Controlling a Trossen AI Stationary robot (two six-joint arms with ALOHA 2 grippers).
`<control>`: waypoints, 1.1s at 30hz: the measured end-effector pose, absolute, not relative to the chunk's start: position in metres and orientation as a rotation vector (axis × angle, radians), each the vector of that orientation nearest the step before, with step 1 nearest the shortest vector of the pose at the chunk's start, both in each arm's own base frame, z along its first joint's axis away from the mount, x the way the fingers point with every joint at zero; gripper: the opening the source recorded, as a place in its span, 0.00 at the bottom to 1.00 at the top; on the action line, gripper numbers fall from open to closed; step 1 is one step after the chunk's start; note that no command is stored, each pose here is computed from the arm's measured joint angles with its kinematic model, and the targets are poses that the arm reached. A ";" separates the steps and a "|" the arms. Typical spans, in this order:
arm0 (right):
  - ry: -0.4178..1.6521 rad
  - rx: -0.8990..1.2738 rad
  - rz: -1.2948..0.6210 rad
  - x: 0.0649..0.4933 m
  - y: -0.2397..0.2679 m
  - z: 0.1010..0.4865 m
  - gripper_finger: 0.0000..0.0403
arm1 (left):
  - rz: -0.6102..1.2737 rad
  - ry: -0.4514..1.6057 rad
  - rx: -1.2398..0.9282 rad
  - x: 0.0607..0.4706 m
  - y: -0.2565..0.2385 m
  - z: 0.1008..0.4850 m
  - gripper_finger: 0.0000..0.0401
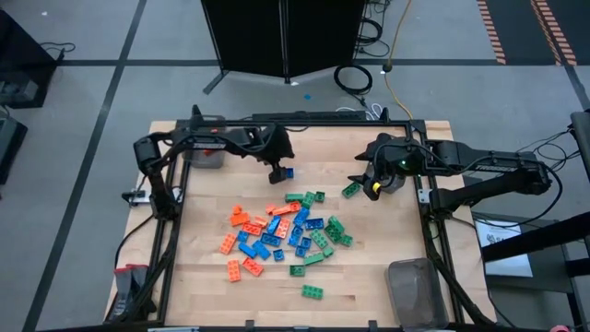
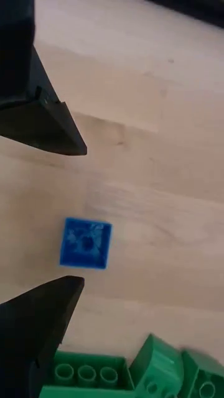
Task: Sort blocks
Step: Put the blue game piece into the top right black bin
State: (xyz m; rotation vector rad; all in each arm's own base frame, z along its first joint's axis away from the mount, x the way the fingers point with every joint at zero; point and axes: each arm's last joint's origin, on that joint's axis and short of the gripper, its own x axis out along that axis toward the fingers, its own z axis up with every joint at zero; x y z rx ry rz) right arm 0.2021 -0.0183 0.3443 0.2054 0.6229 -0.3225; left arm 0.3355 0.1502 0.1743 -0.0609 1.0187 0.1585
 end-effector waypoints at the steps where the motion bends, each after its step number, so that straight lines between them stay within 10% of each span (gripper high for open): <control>1: 0.624 0.202 -0.321 0.202 -0.018 0.344 0.78 | 0.154 1.017 -0.060 0.337 0.150 0.173 0.83; 24: 0.655 0.193 -0.324 0.200 -0.018 0.342 0.78 | 0.079 1.087 -0.081 0.351 0.139 0.133 0.81; 33: 0.657 0.196 -0.325 0.200 -0.018 0.342 0.78 | 0.120 1.112 -0.071 0.351 0.140 0.132 0.33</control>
